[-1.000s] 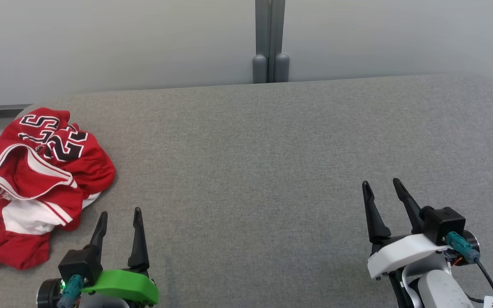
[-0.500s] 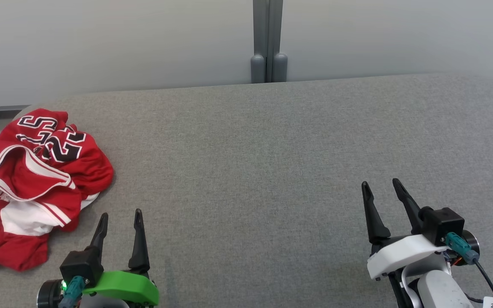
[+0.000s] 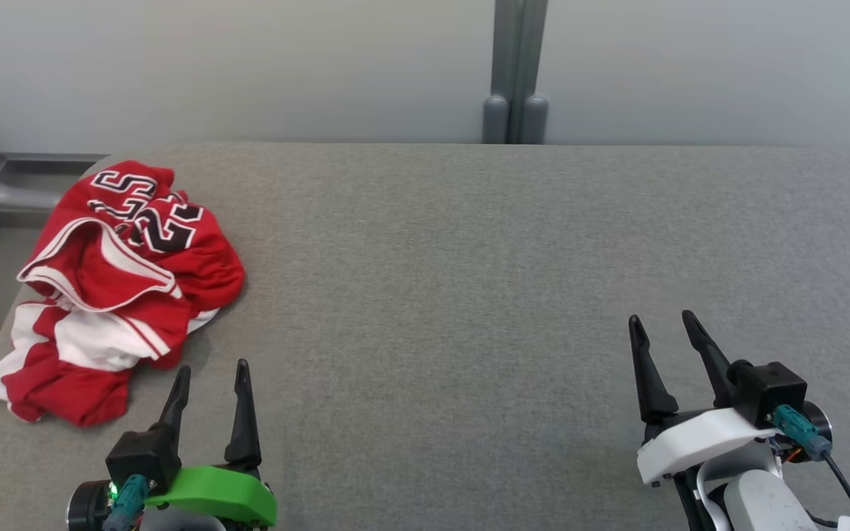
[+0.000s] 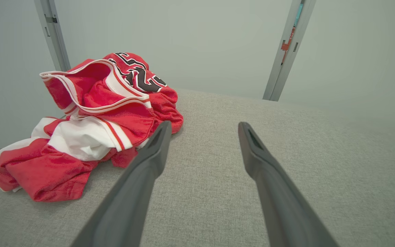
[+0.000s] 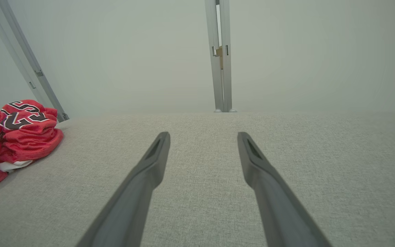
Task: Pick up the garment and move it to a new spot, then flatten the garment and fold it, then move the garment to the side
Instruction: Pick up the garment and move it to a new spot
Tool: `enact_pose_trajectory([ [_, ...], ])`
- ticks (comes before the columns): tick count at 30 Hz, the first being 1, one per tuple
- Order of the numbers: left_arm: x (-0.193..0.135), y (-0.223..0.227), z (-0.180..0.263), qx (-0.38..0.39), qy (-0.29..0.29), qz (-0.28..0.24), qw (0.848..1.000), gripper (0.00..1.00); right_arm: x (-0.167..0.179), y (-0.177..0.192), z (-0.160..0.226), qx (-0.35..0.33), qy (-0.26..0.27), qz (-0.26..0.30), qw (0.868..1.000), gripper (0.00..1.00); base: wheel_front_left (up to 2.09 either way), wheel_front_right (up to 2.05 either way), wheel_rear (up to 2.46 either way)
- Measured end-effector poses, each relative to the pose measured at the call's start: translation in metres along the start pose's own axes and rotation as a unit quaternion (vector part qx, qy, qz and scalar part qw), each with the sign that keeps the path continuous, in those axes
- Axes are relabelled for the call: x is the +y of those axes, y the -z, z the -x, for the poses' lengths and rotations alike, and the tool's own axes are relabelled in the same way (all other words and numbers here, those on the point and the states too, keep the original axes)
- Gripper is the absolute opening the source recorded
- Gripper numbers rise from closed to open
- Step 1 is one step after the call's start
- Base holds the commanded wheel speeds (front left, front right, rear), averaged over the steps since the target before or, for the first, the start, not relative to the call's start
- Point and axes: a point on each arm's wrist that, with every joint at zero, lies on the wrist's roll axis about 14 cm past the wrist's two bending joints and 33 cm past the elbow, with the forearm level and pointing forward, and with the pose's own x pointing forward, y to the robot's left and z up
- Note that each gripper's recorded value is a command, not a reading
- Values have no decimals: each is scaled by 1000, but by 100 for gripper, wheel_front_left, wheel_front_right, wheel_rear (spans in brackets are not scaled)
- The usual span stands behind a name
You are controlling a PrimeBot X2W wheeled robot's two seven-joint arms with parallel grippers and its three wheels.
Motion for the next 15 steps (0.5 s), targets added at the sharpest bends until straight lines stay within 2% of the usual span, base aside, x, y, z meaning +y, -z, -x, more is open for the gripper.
enact_pose_trajectory([
  [15,82,-17,54,-26,-135,-6,991,100,90,17,-38,19,-131,-17,991,100,0,0,0],
])
